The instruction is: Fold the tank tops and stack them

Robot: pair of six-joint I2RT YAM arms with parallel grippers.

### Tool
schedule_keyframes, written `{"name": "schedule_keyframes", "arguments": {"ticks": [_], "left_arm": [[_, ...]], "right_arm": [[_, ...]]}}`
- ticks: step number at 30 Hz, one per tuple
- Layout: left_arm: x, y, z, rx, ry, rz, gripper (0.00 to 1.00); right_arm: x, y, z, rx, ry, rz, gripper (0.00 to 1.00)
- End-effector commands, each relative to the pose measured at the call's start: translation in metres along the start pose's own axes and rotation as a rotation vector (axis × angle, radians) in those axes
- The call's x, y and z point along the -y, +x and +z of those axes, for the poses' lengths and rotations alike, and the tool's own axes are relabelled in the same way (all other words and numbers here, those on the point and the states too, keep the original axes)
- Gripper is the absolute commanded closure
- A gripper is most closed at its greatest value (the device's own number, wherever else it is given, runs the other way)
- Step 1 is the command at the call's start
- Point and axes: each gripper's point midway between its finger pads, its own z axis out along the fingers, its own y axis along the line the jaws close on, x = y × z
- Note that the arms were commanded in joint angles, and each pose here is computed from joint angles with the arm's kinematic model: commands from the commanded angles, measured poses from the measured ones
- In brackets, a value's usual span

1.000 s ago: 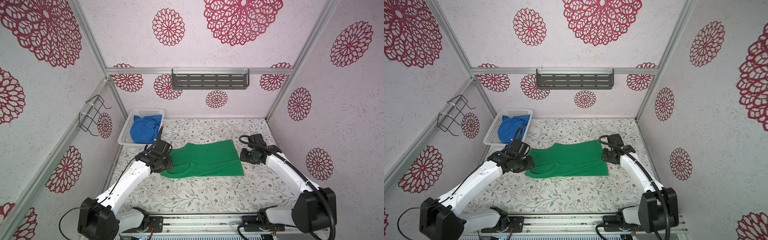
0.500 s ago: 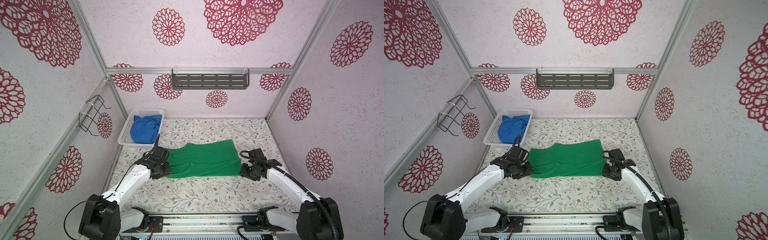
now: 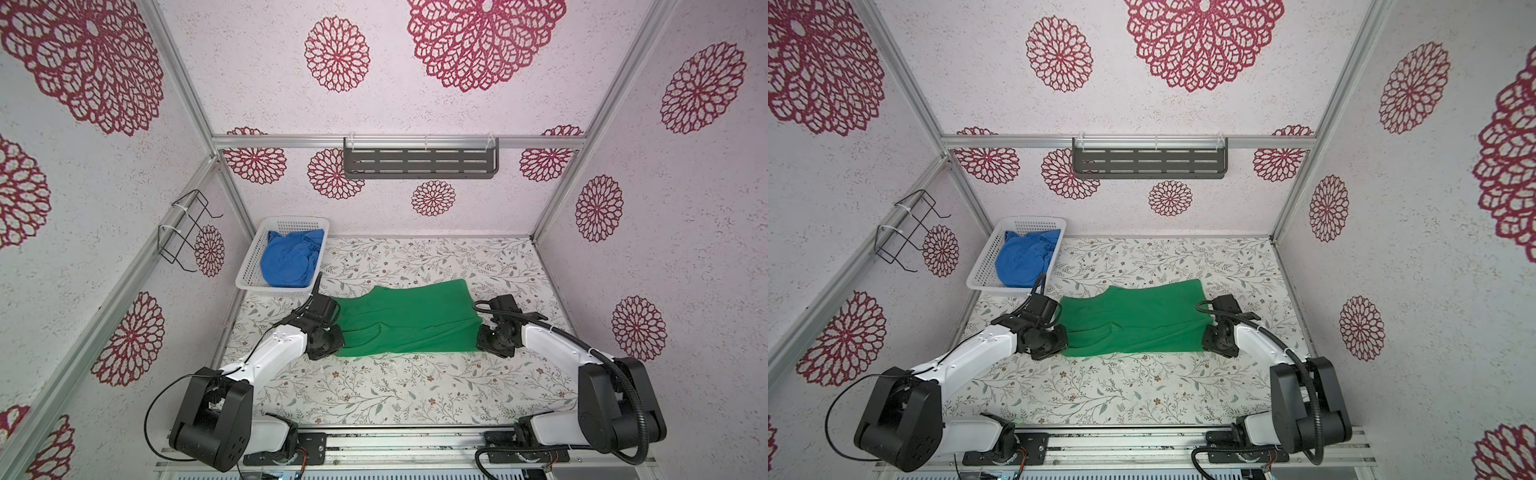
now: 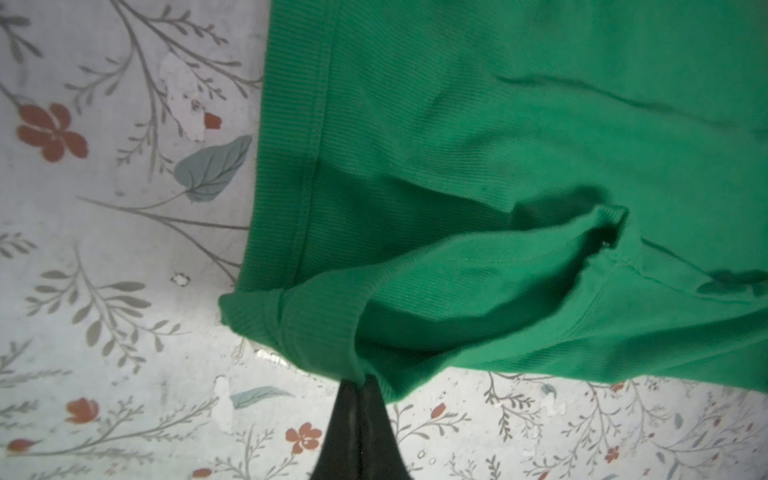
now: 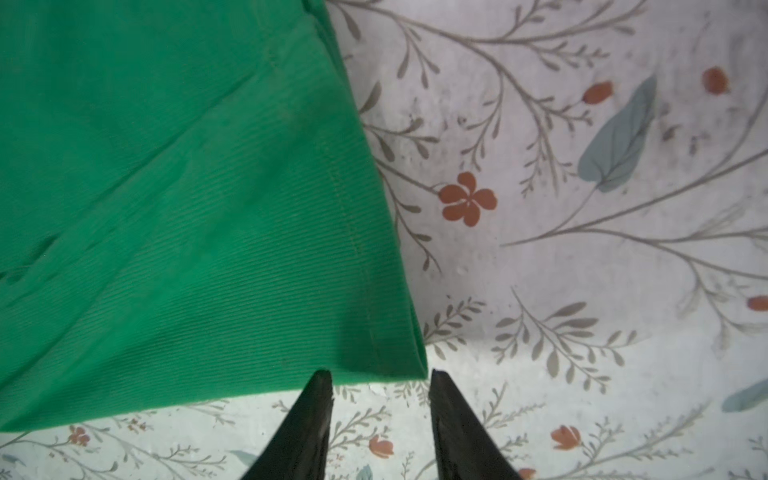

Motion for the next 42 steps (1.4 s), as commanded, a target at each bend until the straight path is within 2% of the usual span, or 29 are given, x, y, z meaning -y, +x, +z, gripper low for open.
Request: {"name": "schedule_keyframes", "arguments": {"ticks": [1, 5, 8, 13, 19, 24, 29, 33, 38, 40, 42], "left_arm": [[-0.004, -0.006, -0.002, 0.014, 0.017, -0.024, 1.0], [-0.012, -0.006, -0.003, 0.011, 0.035, -0.067, 1.0], [-0.018, -0.005, -0.003, 0.006, 0.041, -0.094, 1.0], [-0.027, 0.001, -0.001, -0.006, 0.048, -0.138, 1.0], [-0.044, 0.008, 0.002, -0.009, 0.03, -0.199, 1.0], [-0.047, 0.009, 0.003, -0.008, 0.036, -0.209, 1.0], [-0.041, 0.004, 0.0, -0.005, 0.057, -0.201, 1.0], [-0.033, -0.006, -0.006, 0.009, 0.075, -0.185, 1.0], [-0.024, -0.019, -0.004, 0.004, 0.084, -0.167, 1.0], [-0.023, -0.02, 0.001, -0.007, 0.078, -0.163, 0.96], [-0.025, -0.022, 0.006, -0.009, 0.064, -0.162, 0.92]], "right_arm": [[-0.002, -0.018, -0.009, 0.06, 0.004, -0.013, 0.7], [0.001, -0.016, -0.009, 0.052, 0.017, -0.018, 0.91], [0.008, -0.011, -0.012, 0.045, 0.048, -0.018, 1.0], [0.029, 0.006, -0.019, 0.031, 0.12, 0.001, 1.0], [0.057, 0.032, -0.016, 0.015, 0.163, 0.13, 1.0], [0.06, 0.036, -0.003, -0.018, 0.146, 0.183, 0.98], [0.065, 0.037, -0.002, -0.032, 0.177, 0.171, 0.95], [0.055, 0.019, -0.026, 0.035, 0.13, 0.163, 0.86], [0.044, 0.002, -0.063, 0.104, 0.089, 0.156, 0.68], [0.043, -0.002, -0.074, 0.124, 0.084, 0.144, 0.64], [0.038, -0.005, -0.083, 0.146, 0.063, 0.13, 0.63]]}}
